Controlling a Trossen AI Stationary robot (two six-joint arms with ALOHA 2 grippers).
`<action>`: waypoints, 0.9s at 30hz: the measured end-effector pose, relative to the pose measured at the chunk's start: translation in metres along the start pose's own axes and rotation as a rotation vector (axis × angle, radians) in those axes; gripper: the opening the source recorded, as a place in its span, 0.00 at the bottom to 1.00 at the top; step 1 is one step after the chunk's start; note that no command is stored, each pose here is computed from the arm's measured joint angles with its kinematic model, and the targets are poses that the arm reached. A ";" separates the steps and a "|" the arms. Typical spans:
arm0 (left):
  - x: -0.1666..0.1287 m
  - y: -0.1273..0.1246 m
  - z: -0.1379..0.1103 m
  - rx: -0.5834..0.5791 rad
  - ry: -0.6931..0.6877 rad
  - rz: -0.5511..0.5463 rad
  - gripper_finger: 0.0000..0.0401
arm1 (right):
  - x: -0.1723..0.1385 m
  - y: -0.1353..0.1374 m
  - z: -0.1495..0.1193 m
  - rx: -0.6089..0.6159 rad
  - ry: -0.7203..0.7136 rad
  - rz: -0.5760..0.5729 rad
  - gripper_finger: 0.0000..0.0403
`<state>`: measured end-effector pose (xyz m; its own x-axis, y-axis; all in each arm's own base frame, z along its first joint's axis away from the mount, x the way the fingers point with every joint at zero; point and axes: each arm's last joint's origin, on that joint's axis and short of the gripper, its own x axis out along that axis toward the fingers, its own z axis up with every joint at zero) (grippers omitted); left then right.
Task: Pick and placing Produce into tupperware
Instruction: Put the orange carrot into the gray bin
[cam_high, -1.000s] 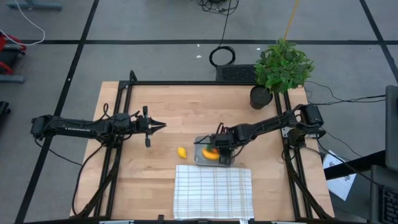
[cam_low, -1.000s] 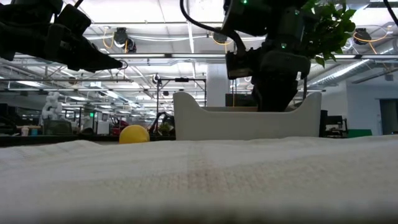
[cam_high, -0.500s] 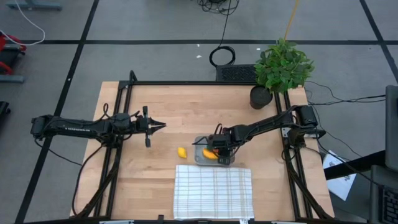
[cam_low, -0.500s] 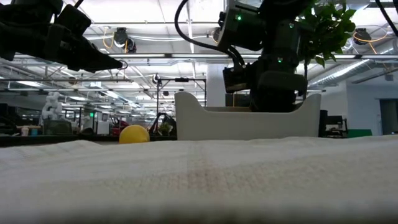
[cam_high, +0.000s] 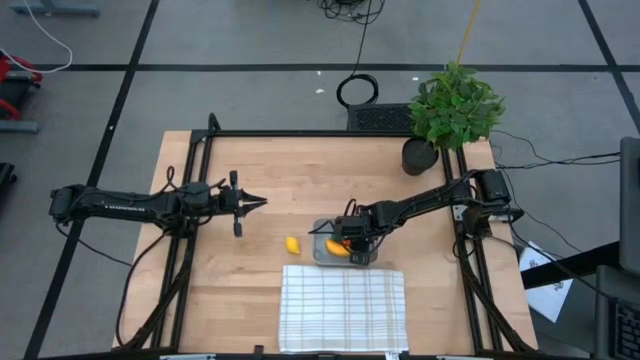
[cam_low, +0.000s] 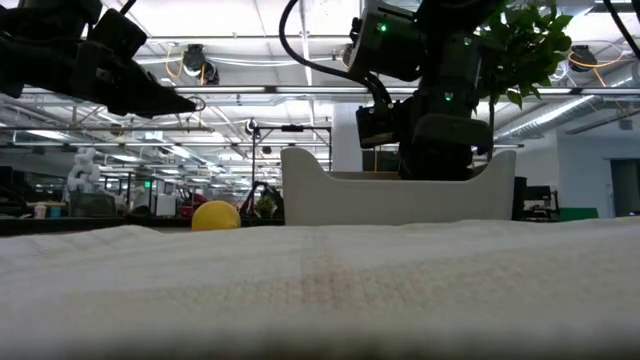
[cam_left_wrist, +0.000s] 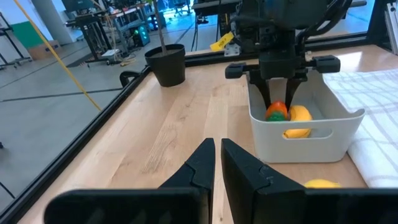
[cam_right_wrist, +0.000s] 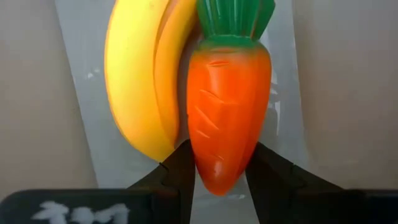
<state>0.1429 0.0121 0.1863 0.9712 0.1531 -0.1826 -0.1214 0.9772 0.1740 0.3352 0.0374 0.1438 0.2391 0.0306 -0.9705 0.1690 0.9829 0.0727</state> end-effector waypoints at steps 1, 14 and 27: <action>0.000 0.000 0.000 0.000 0.004 -0.001 0.08 | 0.000 0.000 0.000 0.000 0.000 0.000 0.27; 0.000 0.000 -0.001 -0.007 0.006 -0.001 0.08 | 0.000 0.000 0.000 -0.007 0.000 0.001 0.27; 0.000 0.000 -0.001 -0.002 0.012 -0.002 0.08 | 0.000 0.000 0.000 -0.001 -0.002 0.000 0.33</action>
<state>0.1426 0.0121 0.1851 0.9690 0.1527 -0.1943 -0.1197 0.9778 0.1717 0.3354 0.0374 0.1434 0.2407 0.0306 -0.9701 0.1678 0.9831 0.0727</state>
